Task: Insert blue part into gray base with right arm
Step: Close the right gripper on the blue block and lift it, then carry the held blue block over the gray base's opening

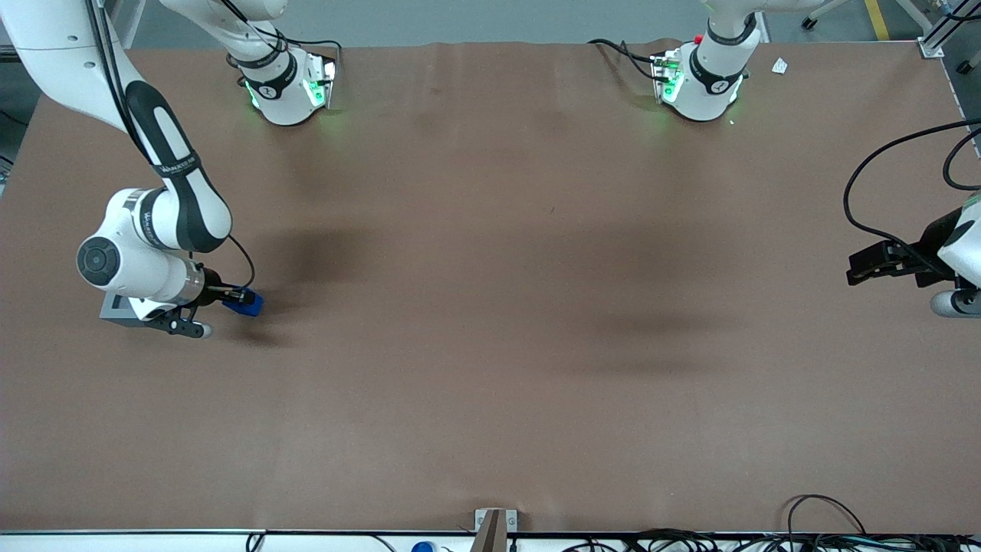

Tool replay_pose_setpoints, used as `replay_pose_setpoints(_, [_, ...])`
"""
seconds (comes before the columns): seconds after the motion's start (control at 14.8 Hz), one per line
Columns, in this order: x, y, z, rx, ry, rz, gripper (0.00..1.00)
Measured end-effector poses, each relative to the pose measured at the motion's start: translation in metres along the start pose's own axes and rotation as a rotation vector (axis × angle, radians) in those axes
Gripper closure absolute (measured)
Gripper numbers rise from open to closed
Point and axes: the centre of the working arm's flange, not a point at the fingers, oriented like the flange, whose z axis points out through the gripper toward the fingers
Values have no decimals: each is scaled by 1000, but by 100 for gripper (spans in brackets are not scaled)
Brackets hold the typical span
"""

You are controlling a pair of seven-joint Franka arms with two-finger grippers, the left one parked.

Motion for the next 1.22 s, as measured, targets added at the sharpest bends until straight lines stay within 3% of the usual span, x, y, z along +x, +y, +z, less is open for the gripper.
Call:
replay_pose_setpoints(0.27, [6, 6, -8, 1, 4, -11, 49])
replay_pose_setpoints(0.47, [18, 34, -52, -3, -67, -57, 49])
replay_pose_setpoints(0.61, [25, 61, -88, -39, -88, -73, 49])
replay_pose_setpoints(1.01, [24, 130, -113, -104, -89, -104, 49])
replay_pose_setpoints(1.22, [25, 153, -118, -112, -76, -132, 49])
